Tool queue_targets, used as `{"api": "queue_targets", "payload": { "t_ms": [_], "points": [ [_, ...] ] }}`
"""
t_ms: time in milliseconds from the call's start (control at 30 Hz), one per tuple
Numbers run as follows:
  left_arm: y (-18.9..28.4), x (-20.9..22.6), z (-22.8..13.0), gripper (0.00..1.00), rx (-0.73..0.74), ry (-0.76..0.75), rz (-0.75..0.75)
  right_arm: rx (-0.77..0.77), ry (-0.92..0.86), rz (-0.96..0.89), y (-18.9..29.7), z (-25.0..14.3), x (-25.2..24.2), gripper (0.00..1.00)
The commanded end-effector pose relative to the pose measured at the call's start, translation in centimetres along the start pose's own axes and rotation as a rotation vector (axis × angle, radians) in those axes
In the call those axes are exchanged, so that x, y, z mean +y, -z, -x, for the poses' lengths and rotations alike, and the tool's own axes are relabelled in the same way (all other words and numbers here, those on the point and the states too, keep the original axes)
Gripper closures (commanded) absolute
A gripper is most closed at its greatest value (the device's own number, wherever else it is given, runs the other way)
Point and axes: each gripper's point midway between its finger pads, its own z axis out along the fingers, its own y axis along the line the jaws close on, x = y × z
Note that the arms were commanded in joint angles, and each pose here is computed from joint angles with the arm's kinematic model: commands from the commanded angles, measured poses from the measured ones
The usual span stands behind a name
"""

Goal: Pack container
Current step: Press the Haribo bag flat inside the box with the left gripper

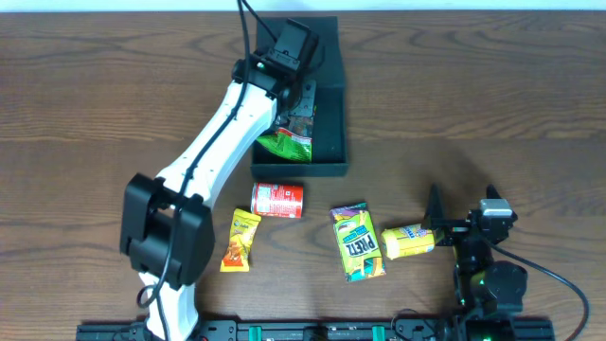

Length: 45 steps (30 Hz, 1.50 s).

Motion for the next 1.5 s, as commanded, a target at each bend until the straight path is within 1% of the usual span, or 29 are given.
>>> {"api": "queue_targets", "payload": {
  "t_ms": [0,133,300,500,600,767,1033,1167,1267,1367,1467],
  "points": [
    [-3.3,-0.2,-2.3,0.94,0.085,-0.041,0.003,0.002,-0.007,0.012,0.0,-0.1,0.3,0.01],
    [-5.7,1.2,-2.9,0.94,0.105,-0.051,0.087,0.002,-0.007,0.012,0.0,-0.1,0.3,0.01],
    [-7.4,3.2,-3.5,0.94,0.117,-0.062,0.208,0.001,-0.007,0.012,0.0,-0.1,0.3,0.01],
    [-8.6,4.3,-4.2,0.94,0.143,-0.067,0.257,0.001,-0.007,0.012,0.0,-0.1,0.3,0.01],
    [-9.2,5.2,-4.4,0.94,0.147,-0.059,0.306,0.002,-0.007,0.012,0.0,-0.1,0.3,0.01],
    [-8.9,5.0,-5.1,0.94,0.178,-0.064,0.295,0.002,-0.007,0.012,0.0,-0.1,0.3,0.01],
    [-4.8,4.4,-4.4,0.94,0.15,-0.073,0.285,0.001,-0.007,0.012,0.0,-0.1,0.3,0.01],
    [-3.7,4.7,-5.3,0.94,0.188,-0.079,0.297,0.001,-0.007,0.012,0.0,-0.1,0.3,0.01],
    [-3.7,5.0,-6.2,0.94,0.226,-0.088,0.308,0.001,-0.007,0.012,0.0,-0.1,0.3,0.01],
    [-4.3,5.1,-6.6,0.94,0.229,-0.089,0.307,0.002,-0.007,0.012,0.0,-0.1,0.3,0.01],
    [-5.3,4.8,-7.7,0.94,0.245,-0.086,0.282,0.002,-0.007,0.012,0.0,-0.1,0.3,0.01]
  ]
}}
